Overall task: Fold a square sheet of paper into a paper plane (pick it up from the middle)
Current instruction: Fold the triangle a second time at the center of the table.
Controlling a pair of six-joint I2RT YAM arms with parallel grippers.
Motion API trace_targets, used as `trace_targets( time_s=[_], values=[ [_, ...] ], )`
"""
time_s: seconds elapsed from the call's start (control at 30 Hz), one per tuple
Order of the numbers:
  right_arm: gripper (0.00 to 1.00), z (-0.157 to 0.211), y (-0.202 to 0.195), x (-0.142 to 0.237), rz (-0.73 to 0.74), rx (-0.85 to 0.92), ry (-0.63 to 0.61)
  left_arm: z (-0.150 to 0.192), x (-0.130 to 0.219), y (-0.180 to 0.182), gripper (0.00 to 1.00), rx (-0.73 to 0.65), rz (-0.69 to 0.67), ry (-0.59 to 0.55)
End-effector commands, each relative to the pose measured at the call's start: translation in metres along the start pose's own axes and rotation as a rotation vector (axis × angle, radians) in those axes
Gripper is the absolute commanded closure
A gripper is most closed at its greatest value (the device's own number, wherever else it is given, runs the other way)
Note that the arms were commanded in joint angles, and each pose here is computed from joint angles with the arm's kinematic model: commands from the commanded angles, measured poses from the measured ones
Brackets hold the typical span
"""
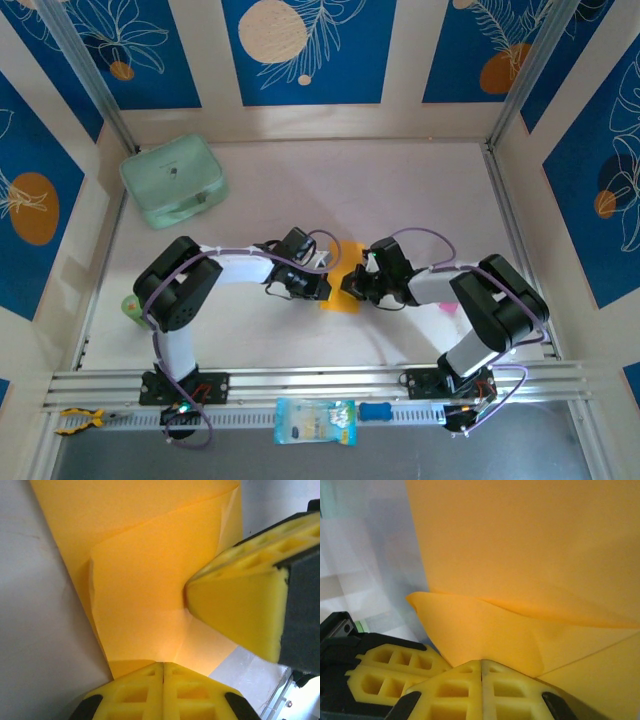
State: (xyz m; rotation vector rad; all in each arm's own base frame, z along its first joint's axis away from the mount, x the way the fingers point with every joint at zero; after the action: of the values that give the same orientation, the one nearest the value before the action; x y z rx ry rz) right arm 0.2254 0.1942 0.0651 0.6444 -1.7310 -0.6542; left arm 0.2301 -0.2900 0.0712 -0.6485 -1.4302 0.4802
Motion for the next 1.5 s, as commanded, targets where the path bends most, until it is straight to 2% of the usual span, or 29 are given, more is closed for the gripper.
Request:
trace_targets(
  time_s=[0.0,0.3,0.67,0.83,1.0,1.17,1.3,1.47],
  values=[
    [0.95,0.001,0.011,0.000,-0.021,0.038,0.017,0.009,-0.006,0.021,1.00,0.031,-0.082,0.047],
    [0.95,0.006,-0.003,-0.008,0.028,0.000,0.042,0.009,-0.006,0.021,1.00,0.029,-0.083,0.045],
    [0.94,-0.030,-0.038,0.022,0.062,-0.113,-0.109,0.010,-0.008,0.020,1.00,0.025,-0.067,0.061],
    [0.94,-0.034,-0.053,0.034,0.082,-0.169,-0.154,0.010,-0.007,0.019,1.00,0.024,-0.063,0.061],
    [0.93,-0.029,-0.039,0.051,0.076,-0.129,-0.190,0.009,0.001,0.007,0.99,0.029,-0.024,0.048],
    [0.89,-0.012,-0.021,0.064,0.067,-0.074,-0.177,0.005,0.021,-0.022,0.91,0.009,0.066,0.000],
    [0.85,0.006,-0.014,0.068,0.064,-0.060,-0.149,-0.008,0.041,-0.041,0.84,-0.074,0.028,-0.058],
    [0.81,0.026,-0.010,0.071,0.073,-0.063,-0.150,-0.027,0.038,-0.046,0.83,-0.110,-0.024,-0.041]
  ],
)
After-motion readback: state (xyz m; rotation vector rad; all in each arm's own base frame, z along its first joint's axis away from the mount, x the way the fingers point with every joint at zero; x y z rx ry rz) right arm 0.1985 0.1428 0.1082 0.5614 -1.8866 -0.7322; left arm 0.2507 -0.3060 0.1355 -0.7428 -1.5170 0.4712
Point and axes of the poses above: each hand's point on the last joint's axis, 136 mm out from that joint toward the fingers, its own x axis back along the fingers, its own y axis along the line the jaws close on, z = x × y, the point moved 7 cm from there along x, back along the fingers, and after that the axes turned 15 degrees about x, right-handed, at the moved point
